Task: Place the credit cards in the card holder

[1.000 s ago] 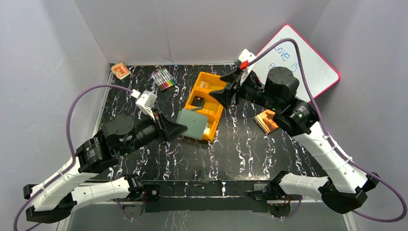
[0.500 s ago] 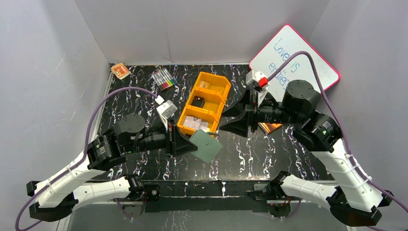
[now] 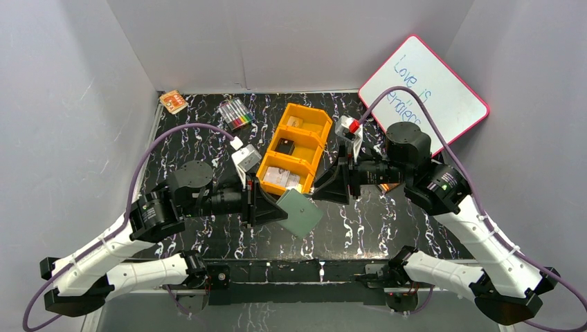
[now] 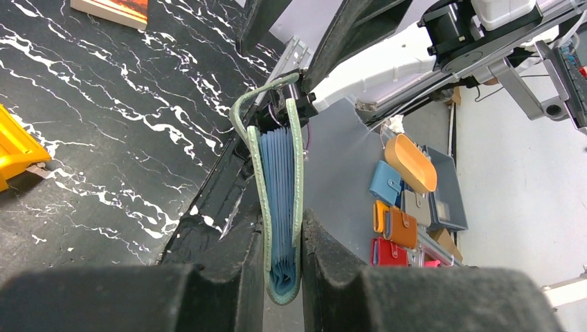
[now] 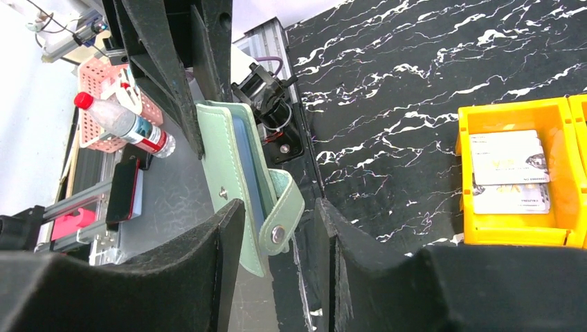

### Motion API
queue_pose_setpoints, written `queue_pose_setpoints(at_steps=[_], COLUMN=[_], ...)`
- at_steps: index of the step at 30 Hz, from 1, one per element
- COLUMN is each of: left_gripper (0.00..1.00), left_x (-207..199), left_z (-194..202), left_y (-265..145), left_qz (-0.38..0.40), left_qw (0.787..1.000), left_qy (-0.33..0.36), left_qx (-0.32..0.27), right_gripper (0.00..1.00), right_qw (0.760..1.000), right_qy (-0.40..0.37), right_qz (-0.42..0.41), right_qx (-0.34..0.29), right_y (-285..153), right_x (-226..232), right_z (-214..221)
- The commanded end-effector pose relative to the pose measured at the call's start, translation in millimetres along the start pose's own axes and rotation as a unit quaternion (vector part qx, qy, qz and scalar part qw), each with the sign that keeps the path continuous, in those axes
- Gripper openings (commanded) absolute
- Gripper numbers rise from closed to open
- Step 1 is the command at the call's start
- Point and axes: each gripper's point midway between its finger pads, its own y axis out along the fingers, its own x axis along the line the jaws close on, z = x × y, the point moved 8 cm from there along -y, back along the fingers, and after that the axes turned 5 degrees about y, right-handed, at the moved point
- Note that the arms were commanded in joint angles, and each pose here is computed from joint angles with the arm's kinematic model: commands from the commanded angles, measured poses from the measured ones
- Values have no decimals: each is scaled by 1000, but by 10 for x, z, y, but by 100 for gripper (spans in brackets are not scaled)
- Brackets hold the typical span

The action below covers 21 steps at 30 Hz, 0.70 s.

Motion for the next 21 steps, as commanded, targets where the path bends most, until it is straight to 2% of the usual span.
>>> queue_pose_setpoints(at_steps=[1,7,18,21], left_gripper=[0,0,0,0], left_x=[-144,-124,-101,-99], left_z=[-169,-157,-156,-157], left_y=[-148,-139,-195,-198], left_qz=[28,22,5,3], left_qw=[999,999,998,998], left_qy=[21,22,17,17], left_qx=[-42,-41,-56,-57], right_gripper=[48,46,55,51], right_qw=[1000,1000,1000,1000], right_qy=[-5,-5,8,9], right_qz=[2,5,-10,-3], right_qx=[-15,-17,-1,-1], right_y=[-59,-72,-47,-47], right_x=[58,64,66,56], right_z=[-23,-22,15,11])
